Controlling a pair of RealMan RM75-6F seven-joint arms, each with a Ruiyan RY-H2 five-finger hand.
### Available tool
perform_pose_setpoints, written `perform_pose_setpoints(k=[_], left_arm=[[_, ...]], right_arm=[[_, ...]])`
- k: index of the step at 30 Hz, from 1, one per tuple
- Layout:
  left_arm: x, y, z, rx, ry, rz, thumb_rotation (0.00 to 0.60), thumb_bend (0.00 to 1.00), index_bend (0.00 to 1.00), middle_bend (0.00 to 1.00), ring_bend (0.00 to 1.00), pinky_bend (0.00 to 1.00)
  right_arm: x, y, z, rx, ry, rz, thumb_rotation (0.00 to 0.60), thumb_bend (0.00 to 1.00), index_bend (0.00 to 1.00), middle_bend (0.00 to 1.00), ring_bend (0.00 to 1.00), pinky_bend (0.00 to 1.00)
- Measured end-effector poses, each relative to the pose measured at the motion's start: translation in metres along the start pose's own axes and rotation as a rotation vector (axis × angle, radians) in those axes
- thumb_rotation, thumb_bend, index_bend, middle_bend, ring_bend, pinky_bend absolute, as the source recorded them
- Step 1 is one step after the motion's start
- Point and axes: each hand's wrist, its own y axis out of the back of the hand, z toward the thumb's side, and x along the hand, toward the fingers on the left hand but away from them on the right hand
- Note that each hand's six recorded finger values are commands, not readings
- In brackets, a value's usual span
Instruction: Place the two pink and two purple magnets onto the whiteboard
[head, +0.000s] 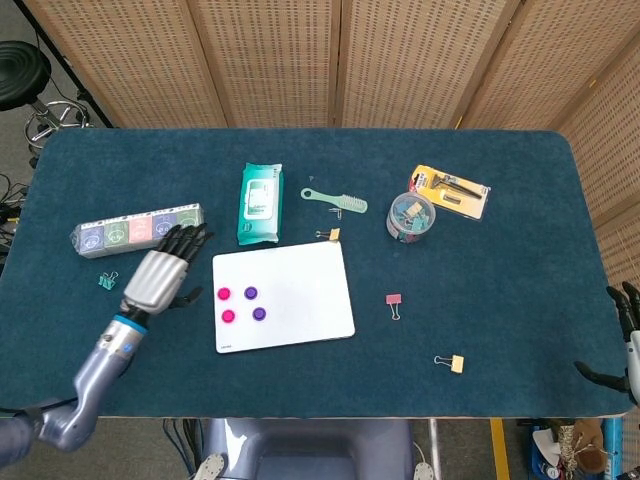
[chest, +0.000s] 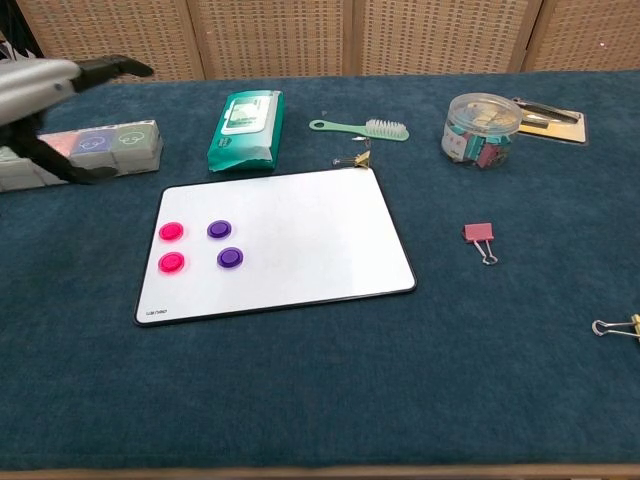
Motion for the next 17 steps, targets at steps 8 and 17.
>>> perform_pose_setpoints(k=[8, 17], left_arm=[[-0.083, 0.025, -0.062, -0.02, 0.204, 0.082, 0.6, 0.26, 0.0, 0.0, 0.0, 0.0], [-0.157, 0.036, -0.099, -0.07, 0.388, 0.095, 0.6, 0.26, 0.0, 0.0, 0.0, 0.0]], right_arm=[[0.003, -0.002, 0.005, 0.004, 0.015, 0.001, 0.6, 0.0, 0.0, 0.0, 0.0, 0.0], [0.007, -0.002, 0.01, 0.005, 0.033, -0.004, 0.6, 0.0, 0.0, 0.0, 0.0, 0.0]])
